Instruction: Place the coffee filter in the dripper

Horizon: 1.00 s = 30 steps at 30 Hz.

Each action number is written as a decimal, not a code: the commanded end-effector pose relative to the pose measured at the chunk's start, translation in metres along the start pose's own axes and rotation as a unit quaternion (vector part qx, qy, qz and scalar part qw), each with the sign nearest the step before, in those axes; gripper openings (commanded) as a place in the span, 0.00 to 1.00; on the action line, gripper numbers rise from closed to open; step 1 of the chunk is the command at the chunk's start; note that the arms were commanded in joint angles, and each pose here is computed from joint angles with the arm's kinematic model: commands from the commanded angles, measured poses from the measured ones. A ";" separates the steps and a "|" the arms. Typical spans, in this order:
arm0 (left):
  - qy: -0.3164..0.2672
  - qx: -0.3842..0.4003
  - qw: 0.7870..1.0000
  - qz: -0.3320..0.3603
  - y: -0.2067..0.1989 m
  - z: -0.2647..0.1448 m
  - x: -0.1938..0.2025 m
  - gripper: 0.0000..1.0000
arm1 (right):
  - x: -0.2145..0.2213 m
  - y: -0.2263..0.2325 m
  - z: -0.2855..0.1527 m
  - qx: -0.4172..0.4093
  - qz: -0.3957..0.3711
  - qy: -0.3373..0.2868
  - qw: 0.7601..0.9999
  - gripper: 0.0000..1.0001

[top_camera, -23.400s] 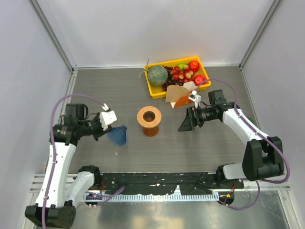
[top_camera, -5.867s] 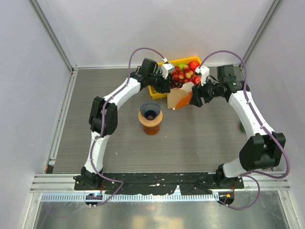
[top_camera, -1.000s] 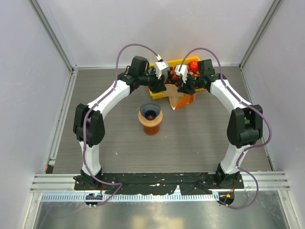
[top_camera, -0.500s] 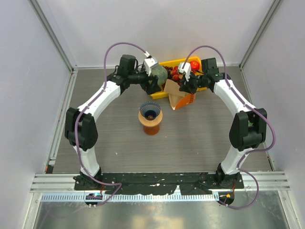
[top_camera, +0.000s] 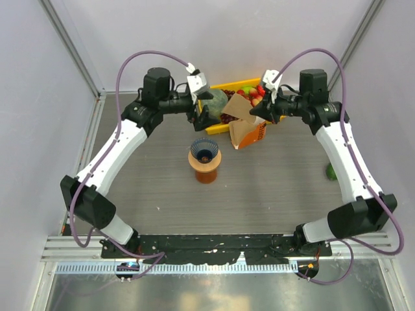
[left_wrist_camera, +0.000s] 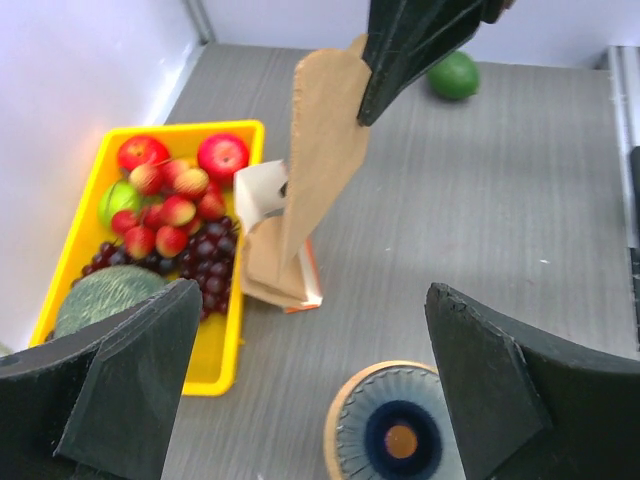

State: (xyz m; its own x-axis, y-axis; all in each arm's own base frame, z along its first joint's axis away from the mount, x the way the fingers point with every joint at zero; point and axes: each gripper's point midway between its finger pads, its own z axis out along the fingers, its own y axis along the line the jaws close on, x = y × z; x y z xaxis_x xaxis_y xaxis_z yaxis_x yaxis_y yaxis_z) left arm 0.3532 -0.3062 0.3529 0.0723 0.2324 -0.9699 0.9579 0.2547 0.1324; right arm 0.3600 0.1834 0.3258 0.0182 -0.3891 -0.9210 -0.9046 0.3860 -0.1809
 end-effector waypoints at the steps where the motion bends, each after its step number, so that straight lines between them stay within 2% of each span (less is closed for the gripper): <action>1: -0.007 0.051 0.999 0.014 -0.050 -0.002 -0.017 0.98 | -0.027 0.038 -0.025 -0.028 0.009 -0.021 0.999 0.05; 11: 0.013 0.056 0.998 -0.010 -0.092 0.004 -0.027 0.86 | -0.021 0.104 -0.052 -0.066 -0.034 0.002 0.997 0.05; 14: 0.017 0.082 0.997 0.000 -0.114 0.000 -0.033 0.67 | -0.020 0.118 -0.054 -0.077 -0.040 0.009 0.996 0.05; 19: 0.016 0.125 0.990 0.066 -0.148 -0.011 -0.044 0.08 | -0.021 0.145 -0.063 -0.109 -0.043 0.010 0.993 0.05; 20: 0.018 0.133 0.988 0.074 -0.155 -0.013 -0.044 0.00 | -0.022 0.152 -0.064 -0.117 -0.041 0.011 0.992 0.05; 22: 0.019 0.153 0.983 0.098 -0.168 -0.018 -0.044 0.00 | -0.024 0.162 -0.070 -0.129 -0.039 0.009 0.991 0.05; 24: 0.017 0.171 0.977 0.122 -0.182 -0.025 -0.043 0.00 | -0.025 0.173 -0.078 -0.144 -0.033 0.009 0.989 0.18; 25: 0.016 0.186 0.973 0.137 -0.191 -0.029 -0.040 0.00 | -0.028 0.177 -0.082 -0.147 -0.036 0.006 0.989 0.42; 27: 0.013 0.207 0.960 0.187 -0.206 -0.041 -0.034 0.00 | -0.026 0.188 -0.093 -0.155 -0.037 0.013 0.987 0.82; 29: 0.029 0.233 0.938 0.255 -0.223 -0.051 -0.012 0.00 | -0.017 0.196 -0.102 -0.155 -0.047 0.028 0.987 0.93; 30: 0.025 0.243 0.921 0.303 -0.231 -0.055 -0.006 0.00 | -0.012 0.202 -0.109 -0.157 -0.055 0.032 0.986 0.94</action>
State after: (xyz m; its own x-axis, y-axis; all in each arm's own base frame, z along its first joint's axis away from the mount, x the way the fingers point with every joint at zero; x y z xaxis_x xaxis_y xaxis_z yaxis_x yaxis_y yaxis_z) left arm 0.1532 -0.3371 0.3588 0.3671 0.2919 -0.8832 0.9265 -0.1991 0.3193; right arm 0.1662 0.1898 0.3371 0.0662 -0.4459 -0.8926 -0.9853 0.1122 -0.1291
